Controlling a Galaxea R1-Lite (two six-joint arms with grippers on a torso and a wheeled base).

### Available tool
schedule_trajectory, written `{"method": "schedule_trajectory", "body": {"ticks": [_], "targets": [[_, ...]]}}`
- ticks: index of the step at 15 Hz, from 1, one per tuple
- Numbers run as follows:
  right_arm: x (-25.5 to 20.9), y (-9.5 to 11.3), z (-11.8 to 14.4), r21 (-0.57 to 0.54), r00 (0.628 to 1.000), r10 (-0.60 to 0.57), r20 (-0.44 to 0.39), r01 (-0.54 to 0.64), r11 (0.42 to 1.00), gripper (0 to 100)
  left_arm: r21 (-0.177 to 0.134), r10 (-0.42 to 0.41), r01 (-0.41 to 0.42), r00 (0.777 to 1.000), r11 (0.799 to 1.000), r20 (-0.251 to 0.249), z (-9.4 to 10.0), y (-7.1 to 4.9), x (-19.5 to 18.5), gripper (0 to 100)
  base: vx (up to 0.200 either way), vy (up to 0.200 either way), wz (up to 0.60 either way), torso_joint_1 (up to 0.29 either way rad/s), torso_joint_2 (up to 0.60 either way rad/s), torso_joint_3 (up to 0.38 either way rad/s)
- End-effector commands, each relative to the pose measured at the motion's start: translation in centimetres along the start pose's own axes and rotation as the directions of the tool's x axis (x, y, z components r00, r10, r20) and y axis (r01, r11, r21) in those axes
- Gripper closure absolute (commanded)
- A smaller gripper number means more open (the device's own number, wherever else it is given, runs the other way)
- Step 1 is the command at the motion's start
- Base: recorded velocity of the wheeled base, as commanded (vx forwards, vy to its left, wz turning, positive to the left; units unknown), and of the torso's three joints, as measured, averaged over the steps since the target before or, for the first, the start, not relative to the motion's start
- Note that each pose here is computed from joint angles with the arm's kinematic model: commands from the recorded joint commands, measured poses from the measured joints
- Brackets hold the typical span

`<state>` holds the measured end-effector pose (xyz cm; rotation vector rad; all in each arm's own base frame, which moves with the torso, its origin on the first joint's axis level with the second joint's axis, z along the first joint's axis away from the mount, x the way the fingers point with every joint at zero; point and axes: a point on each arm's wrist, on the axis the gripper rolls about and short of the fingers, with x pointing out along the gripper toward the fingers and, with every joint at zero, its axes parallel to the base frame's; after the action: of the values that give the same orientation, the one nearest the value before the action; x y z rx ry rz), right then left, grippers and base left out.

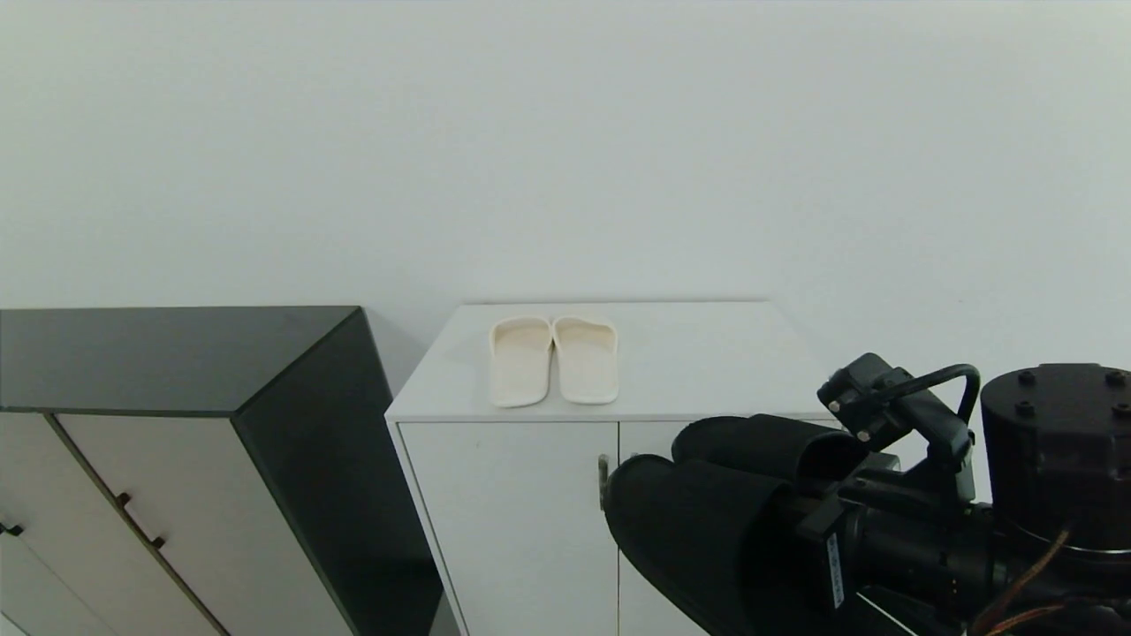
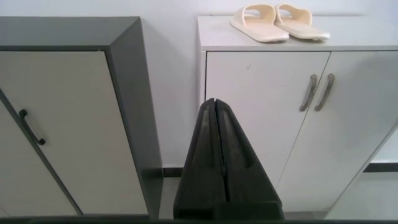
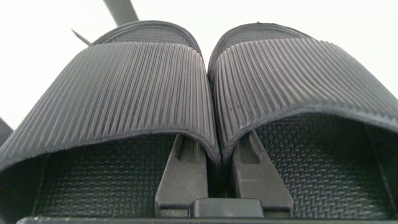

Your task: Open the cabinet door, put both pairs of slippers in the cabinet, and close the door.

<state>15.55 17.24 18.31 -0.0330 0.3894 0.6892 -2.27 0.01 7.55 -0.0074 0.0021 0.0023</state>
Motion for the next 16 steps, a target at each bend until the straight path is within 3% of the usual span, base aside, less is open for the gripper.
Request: {"method": "schedule_trajectory", "body": {"ticks": [1, 16], "targets": [[0.06, 0.00, -0.21, -0.003, 1.000, 0.000, -0.007, 0.000, 1.000, 100, 0.000, 0.001, -0.001, 1.000, 1.000, 0.001, 0.00, 0.00, 0.00, 100, 0.000, 0.000, 0.00, 0.000, 0.00, 0.000], [0.24, 0.00, -0.42, -0.008, 1.000, -0.002, -0.017, 0.002, 1.000, 100, 0.000, 0.001, -0.001, 1.000, 1.000, 0.001, 0.00, 0.00, 0.00, 100, 0.000, 0.000, 0.00, 0.000, 0.00, 0.000]]}}
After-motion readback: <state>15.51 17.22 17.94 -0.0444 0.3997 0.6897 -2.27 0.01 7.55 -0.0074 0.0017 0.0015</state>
